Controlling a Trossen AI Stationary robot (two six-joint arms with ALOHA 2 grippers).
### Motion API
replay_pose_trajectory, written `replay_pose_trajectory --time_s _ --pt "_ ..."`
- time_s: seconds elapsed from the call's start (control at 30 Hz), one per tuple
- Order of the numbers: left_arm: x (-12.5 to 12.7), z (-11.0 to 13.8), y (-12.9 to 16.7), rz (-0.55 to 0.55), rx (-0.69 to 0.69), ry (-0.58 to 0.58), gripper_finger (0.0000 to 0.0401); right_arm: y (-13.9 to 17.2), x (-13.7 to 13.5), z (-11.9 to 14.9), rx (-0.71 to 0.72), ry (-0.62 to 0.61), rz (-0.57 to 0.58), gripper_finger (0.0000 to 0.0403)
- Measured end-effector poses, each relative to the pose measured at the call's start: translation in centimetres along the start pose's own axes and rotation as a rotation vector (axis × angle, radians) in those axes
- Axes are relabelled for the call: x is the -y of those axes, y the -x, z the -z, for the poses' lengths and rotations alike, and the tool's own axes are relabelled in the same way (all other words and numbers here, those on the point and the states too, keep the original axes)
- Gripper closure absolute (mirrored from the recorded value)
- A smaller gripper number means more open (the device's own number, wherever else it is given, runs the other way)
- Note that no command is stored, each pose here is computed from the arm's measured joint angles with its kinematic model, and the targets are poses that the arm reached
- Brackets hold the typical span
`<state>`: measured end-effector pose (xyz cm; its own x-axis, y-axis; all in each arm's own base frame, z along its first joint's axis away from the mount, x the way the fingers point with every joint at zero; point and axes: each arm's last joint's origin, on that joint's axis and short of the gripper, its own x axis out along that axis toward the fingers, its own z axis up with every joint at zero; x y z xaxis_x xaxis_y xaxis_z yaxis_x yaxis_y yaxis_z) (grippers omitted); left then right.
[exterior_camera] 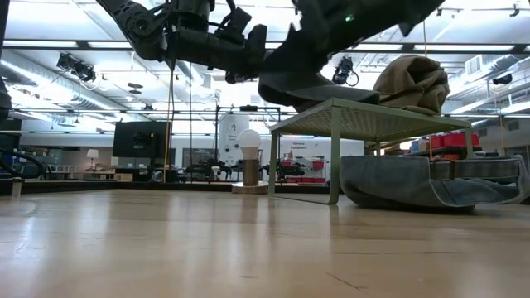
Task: Stack caps on shelf
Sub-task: Put the left black cup on the shelf
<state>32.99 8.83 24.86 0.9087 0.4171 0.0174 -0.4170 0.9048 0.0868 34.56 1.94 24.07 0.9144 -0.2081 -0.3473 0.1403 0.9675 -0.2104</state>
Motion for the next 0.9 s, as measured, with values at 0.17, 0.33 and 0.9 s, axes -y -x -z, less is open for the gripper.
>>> replay_pose_trajectory --time_s 0.17,0.33,0.9 --pt "0.0 0.0 0.0 -0.005 0.0 0.0 0.0346 -1.3 0.1 -0.4 -0.013 0.032 0.088 0.0402" --pt "0.0 0.0 0.0 0.004 0.001 0.006 0.0346 -1.9 1.4 0.4 -0.08 0.023 0.27 0.0403" --pt "0.1 0.4 0.2 0.011 -0.071 0.03 0.0268 -2.1 3.0 1.0 -0.137 0.02 0.367 0.0403"
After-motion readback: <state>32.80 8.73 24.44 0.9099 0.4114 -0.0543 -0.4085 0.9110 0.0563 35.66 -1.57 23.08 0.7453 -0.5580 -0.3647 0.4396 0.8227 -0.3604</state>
